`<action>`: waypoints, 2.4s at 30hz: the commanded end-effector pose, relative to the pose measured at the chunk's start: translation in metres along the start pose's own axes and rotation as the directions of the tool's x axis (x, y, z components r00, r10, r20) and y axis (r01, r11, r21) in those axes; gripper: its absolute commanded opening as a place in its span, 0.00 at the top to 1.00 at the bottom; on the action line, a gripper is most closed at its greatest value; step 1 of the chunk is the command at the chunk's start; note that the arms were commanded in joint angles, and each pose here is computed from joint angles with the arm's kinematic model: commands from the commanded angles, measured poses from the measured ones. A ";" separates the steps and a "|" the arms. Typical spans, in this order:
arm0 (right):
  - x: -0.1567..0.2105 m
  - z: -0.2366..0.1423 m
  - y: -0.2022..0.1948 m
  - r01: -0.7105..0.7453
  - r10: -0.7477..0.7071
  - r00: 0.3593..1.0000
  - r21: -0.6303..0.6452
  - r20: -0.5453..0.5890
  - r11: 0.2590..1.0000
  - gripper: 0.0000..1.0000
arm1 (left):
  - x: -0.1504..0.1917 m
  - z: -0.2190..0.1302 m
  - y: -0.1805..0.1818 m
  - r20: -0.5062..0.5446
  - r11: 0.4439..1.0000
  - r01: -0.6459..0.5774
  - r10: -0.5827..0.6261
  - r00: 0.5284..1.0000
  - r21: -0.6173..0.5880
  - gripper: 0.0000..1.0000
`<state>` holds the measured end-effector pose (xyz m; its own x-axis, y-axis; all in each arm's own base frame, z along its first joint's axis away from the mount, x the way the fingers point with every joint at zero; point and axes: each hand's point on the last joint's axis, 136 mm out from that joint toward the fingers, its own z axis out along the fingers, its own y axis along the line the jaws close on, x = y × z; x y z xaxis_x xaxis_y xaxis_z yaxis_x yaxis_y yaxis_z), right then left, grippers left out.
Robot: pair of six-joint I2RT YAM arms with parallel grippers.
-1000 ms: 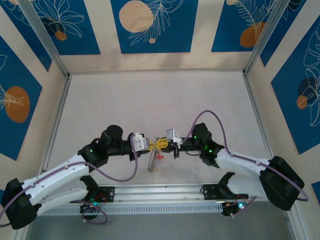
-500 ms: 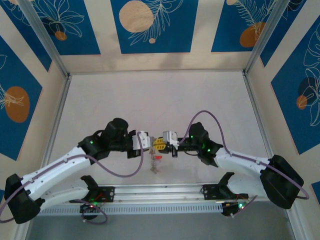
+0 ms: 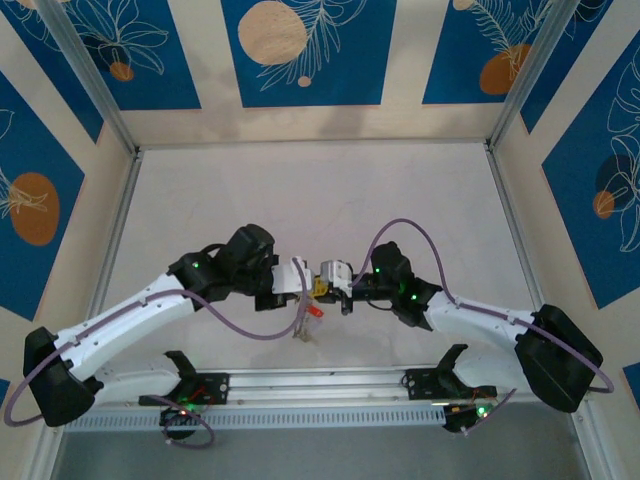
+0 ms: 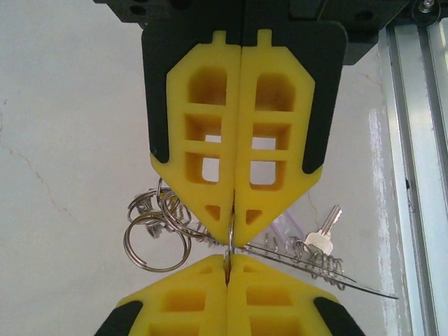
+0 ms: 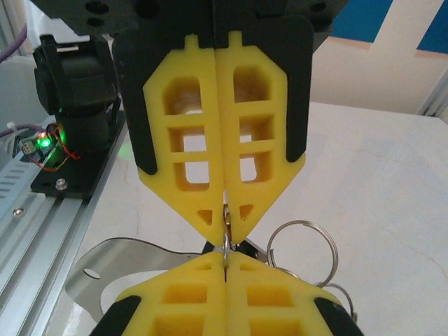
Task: Put the keys on the keyring
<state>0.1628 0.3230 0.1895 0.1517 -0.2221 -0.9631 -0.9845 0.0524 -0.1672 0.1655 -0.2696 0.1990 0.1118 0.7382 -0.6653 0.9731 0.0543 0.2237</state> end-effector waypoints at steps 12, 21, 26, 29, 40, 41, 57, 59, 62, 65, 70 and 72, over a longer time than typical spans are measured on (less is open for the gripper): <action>-0.039 -0.027 0.003 0.027 -0.042 0.971 0.069 0.237 0.997 1.00 | -0.025 -0.014 0.001 0.272 0.994 0.016 0.015 0.962 -0.112 0.76; -0.039 -0.027 0.003 0.030 -0.047 0.965 0.072 0.256 0.997 1.00 | -0.039 -0.012 -0.005 0.347 0.998 0.015 0.008 0.938 -0.061 0.74; -0.037 -0.026 0.003 0.028 -0.045 0.966 0.074 0.254 0.997 1.00 | -0.037 -0.008 -0.008 0.337 0.999 -0.004 0.019 0.941 -0.044 0.89; -0.036 -0.025 0.002 0.032 -0.049 0.967 0.073 0.250 0.997 1.00 | -0.034 -0.005 -0.008 0.327 0.999 -0.005 0.021 0.945 -0.048 0.99; -0.007 -0.015 -0.001 -0.021 0.017 0.998 0.065 0.067 0.998 0.78 | -0.009 -0.014 -0.001 0.074 0.998 -0.032 0.036 0.997 -0.050 1.00; -0.006 -0.013 -0.001 -0.022 0.019 0.998 0.060 0.061 0.998 0.77 | -0.009 -0.014 -0.001 0.053 0.999 -0.035 0.037 0.998 -0.041 1.00; -0.007 0.003 -0.001 -0.041 0.039 0.997 0.029 0.064 0.999 0.81 | -0.023 -0.005 -0.008 0.057 0.996 -0.065 0.062 0.996 0.059 1.00; -0.008 0.004 -0.002 -0.042 0.040 0.997 0.029 0.070 0.999 0.97 | -0.025 -0.006 -0.008 0.066 0.996 -0.063 0.059 0.996 0.058 1.00; -0.013 0.002 -0.001 -0.031 0.027 0.995 0.032 0.098 0.999 1.00 | -0.029 -0.009 -0.015 0.121 0.994 -0.087 0.079 0.990 0.068 0.91; -0.021 -0.003 -0.002 -0.025 0.018 0.988 0.050 0.152 0.998 1.00 | -0.027 -0.011 -0.013 0.149 0.996 -0.093 0.089 0.985 0.017 0.87; -0.034 -0.012 -0.001 0.009 -0.027 0.972 0.077 0.232 0.997 1.00 | -0.021 -0.015 -0.008 0.170 0.997 -0.069 0.075 0.983 -0.041 0.84; -0.037 -0.015 -0.001 0.019 -0.042 0.967 0.092 0.252 0.996 1.00 | -0.019 -0.015 -0.006 0.167 0.997 -0.050 0.058 0.984 -0.050 0.83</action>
<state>0.1587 0.3202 0.1991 0.1329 -0.0824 -0.9877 -0.9841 0.1075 -0.1414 0.1539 -0.2714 0.2174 0.2064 0.6475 -0.7336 0.9539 0.0339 0.2983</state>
